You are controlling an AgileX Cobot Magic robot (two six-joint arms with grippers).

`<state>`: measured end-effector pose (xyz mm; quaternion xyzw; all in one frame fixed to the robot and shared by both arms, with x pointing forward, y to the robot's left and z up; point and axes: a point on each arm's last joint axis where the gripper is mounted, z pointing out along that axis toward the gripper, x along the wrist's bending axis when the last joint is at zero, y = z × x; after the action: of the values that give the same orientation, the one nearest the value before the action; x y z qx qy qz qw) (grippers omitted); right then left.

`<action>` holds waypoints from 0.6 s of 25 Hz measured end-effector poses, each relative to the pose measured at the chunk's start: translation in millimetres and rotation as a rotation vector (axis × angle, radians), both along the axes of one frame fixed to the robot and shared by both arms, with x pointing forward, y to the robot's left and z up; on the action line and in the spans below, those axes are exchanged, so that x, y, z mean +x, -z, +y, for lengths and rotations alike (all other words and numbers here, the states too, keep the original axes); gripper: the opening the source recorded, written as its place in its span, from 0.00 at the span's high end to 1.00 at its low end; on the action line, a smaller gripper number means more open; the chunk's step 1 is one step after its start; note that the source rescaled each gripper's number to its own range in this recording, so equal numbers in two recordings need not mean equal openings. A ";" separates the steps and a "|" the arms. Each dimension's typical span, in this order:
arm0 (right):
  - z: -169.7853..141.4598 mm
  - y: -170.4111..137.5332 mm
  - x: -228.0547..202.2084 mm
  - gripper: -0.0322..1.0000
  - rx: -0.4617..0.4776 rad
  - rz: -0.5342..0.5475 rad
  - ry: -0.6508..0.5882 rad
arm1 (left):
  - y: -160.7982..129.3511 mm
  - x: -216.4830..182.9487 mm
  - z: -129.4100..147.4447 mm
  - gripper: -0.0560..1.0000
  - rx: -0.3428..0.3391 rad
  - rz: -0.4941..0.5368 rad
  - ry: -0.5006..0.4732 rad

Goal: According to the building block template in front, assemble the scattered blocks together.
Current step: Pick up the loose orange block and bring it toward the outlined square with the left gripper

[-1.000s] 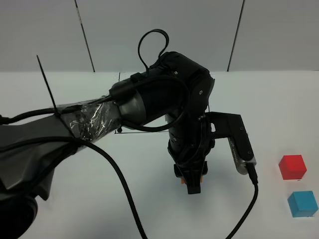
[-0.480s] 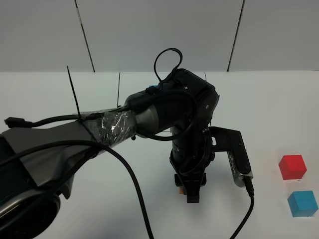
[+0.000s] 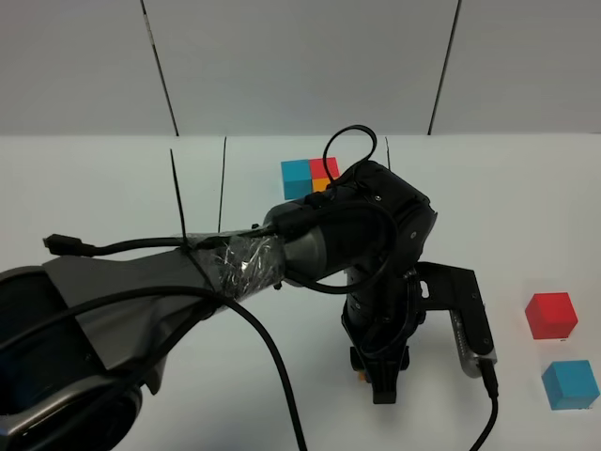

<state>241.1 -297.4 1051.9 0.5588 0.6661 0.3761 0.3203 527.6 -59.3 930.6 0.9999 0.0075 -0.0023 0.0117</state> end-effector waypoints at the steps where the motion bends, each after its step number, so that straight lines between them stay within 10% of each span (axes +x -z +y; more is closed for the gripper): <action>1: 0.0 0.0 0.0 0.80 0.000 0.000 0.000 | 5.5 -0.5 -1.0 0.95 0.015 -0.001 0.007; 15: 0.0 0.0 0.0 0.80 0.000 0.000 0.000 | 28.1 3.5 -7.9 0.95 0.003 -0.032 0.007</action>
<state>241.1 -297.4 1051.9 0.5588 0.6661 0.3761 0.3203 531.0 -67.2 902.5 0.9998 0.0037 0.0139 0.0105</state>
